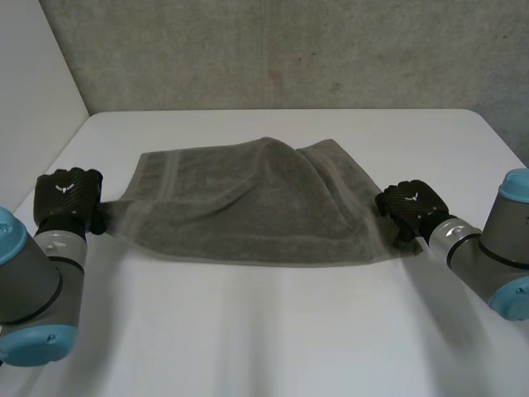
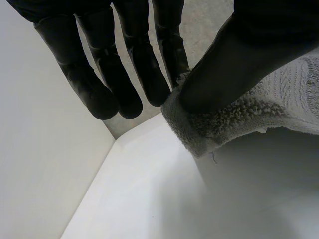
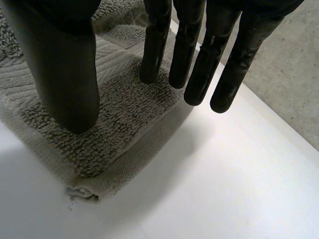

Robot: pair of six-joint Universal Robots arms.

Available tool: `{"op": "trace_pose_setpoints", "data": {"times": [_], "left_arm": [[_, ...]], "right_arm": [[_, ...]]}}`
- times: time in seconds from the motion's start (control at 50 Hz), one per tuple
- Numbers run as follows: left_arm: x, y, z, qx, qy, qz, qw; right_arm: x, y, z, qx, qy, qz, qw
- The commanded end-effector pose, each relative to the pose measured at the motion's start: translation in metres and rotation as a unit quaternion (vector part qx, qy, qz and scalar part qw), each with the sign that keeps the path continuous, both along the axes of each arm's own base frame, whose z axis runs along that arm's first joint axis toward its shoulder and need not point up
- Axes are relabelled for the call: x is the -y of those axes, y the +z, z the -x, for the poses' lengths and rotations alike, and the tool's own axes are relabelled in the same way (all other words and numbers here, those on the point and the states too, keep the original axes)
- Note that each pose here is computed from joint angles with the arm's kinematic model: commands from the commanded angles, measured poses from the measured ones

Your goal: Fold the towel.

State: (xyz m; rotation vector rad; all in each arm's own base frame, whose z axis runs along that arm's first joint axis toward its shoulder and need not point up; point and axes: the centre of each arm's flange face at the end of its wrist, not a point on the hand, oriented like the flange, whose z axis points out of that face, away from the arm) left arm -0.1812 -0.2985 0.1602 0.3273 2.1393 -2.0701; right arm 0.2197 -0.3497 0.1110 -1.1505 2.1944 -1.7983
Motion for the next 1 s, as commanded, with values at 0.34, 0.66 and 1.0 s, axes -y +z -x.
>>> {"op": "trace_pose_setpoints", "data": {"times": [0.34, 0.66, 1.0], "left_arm": [[-0.001, 0.000, 0.000, 0.000, -0.001, -0.001, 1.000], [-0.002, -0.001, 0.001, 0.000, -0.002, -0.002, 1.000], [-0.001, -0.001, 0.001, 0.001, -0.002, -0.001, 1.000]], "right_arm": [[-0.007, 0.010, 0.006, -0.006, -0.004, -0.029, 1.000], [-0.013, 0.002, 0.004, -0.008, 0.001, -0.039, 0.999], [-0.002, -0.003, 0.001, 0.001, -0.003, 0.003, 1.000]]}}
